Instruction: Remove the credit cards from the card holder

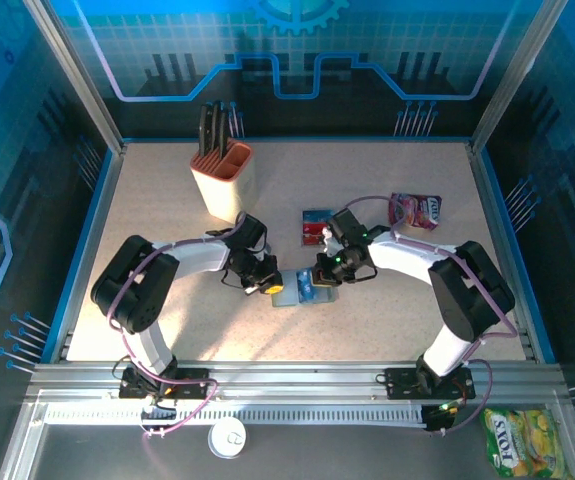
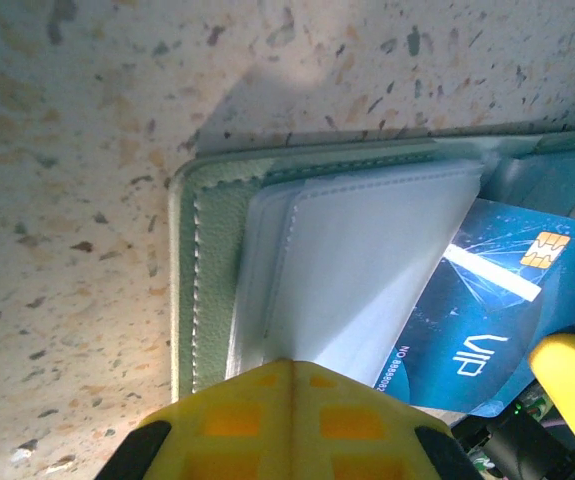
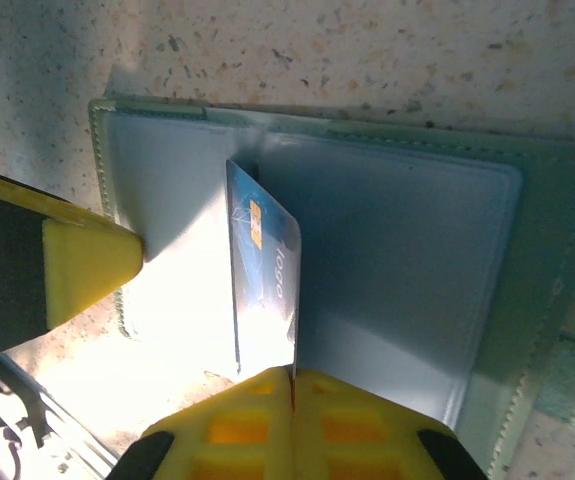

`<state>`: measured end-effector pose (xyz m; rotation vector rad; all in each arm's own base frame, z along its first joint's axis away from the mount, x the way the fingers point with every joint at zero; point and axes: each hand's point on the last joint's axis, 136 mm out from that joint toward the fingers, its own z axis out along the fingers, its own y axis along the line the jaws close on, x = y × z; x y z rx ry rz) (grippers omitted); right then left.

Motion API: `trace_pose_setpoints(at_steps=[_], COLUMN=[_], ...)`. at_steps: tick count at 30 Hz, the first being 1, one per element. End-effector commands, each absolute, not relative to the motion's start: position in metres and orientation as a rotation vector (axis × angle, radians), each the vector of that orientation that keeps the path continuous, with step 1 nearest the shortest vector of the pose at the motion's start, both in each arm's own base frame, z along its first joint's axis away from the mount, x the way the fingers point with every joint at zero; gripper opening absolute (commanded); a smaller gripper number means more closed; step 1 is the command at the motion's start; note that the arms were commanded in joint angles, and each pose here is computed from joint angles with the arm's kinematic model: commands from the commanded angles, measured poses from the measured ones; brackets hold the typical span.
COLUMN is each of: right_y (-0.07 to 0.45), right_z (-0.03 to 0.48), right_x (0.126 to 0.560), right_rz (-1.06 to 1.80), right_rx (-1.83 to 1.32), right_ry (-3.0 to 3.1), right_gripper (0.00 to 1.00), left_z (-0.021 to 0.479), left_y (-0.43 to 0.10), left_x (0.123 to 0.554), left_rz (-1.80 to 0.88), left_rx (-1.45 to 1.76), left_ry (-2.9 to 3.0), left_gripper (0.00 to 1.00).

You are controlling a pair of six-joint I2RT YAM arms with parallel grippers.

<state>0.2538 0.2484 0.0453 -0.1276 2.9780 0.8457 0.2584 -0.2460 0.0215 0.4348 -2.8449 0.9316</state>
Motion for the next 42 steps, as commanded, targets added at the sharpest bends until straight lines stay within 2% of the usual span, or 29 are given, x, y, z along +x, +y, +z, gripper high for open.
trace_pose_setpoints(at_steps=[1,26,37,42], right_y=[0.241,0.258,0.249,0.243], right_z=[0.051,0.049,0.080,0.094], right_x=[0.251,0.247,0.258,0.263], right_rz=[0.723,0.705,0.690,0.632], right_rx=[-0.174,-0.196,-0.246,-0.429], right_ry=[3.004,3.037,2.966,2.918], right_gripper=[0.07,0.05,0.01,0.00], left_z=[0.008,0.000,0.004,0.008], left_y=[-0.239,-0.261,-0.254,-0.250], left_x=[0.252,0.250,0.250,0.252], left_rz=[0.823,0.867,0.852,0.870], left_rx=[0.437,0.385,0.387,0.398], left_ry=[-2.848,-2.809,-2.840,-2.847], left_gripper=[0.00,0.00,0.00,0.00])
